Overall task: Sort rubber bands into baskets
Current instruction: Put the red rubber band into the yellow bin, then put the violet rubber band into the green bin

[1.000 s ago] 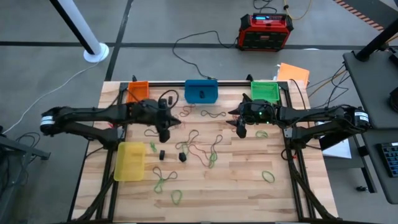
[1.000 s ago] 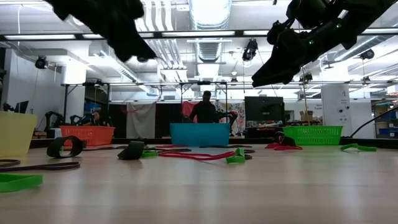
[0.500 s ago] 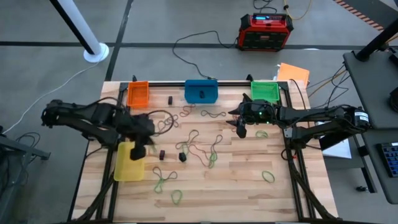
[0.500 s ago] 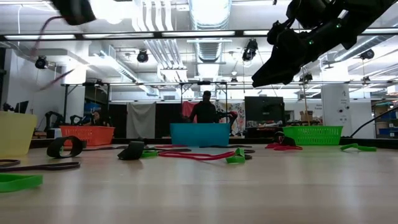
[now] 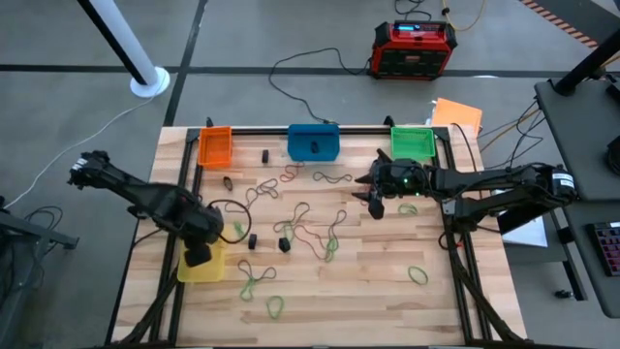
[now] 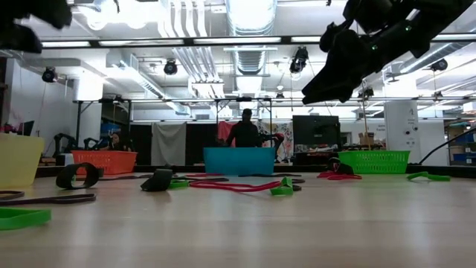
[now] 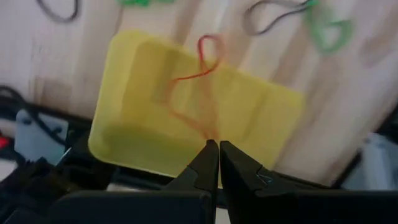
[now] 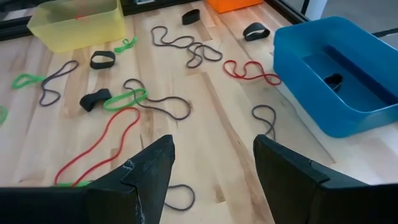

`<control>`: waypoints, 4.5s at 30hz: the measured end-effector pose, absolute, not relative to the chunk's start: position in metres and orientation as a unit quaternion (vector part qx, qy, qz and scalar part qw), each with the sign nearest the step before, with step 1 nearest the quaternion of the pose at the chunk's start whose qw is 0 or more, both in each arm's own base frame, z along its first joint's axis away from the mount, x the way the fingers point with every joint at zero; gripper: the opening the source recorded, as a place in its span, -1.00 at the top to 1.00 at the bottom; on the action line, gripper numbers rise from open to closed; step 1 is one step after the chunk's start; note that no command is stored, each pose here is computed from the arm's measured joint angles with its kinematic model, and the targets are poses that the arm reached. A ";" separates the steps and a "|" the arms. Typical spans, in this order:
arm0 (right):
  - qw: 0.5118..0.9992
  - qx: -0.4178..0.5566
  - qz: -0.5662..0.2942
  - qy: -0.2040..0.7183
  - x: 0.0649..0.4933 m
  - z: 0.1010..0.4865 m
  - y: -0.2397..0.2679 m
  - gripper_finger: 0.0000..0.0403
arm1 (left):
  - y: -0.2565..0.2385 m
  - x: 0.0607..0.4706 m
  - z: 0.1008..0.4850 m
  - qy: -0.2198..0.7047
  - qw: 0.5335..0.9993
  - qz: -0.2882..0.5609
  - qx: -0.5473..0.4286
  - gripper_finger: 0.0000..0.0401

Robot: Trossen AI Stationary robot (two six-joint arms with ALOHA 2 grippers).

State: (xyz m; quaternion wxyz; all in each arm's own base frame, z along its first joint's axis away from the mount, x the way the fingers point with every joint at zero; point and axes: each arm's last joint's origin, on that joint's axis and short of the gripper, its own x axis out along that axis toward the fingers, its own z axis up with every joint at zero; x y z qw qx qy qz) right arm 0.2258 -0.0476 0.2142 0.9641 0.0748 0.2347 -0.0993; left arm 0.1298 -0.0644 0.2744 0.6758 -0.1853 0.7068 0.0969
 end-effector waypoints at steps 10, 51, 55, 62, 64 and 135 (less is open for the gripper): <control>0.965 0.074 -0.093 0.235 0.227 0.214 -0.044 -0.07 | -0.059 0.113 0.225 0.772 0.583 0.157 -0.200 1.00; 0.921 -0.020 -0.209 0.329 0.277 0.232 -0.053 -0.07 | 0.015 0.196 0.235 0.256 0.959 -0.034 0.113 1.00; 0.912 -0.048 -0.201 0.354 0.301 0.227 -0.059 -0.07 | 0.033 0.193 0.245 0.243 0.959 -0.003 0.147 1.00; 0.890 -0.046 -0.205 0.405 0.325 0.206 -0.079 -0.07 | 0.060 0.187 0.249 0.217 0.961 -0.026 0.171 1.00; 0.888 -0.035 -0.196 0.415 0.329 0.198 -0.086 -0.07 | 0.067 0.185 0.251 0.205 0.964 -0.035 0.169 1.00; 0.914 0.015 -0.163 0.371 0.333 0.178 -0.120 0.77 | 0.104 0.187 0.242 0.173 0.976 -0.009 0.134 1.00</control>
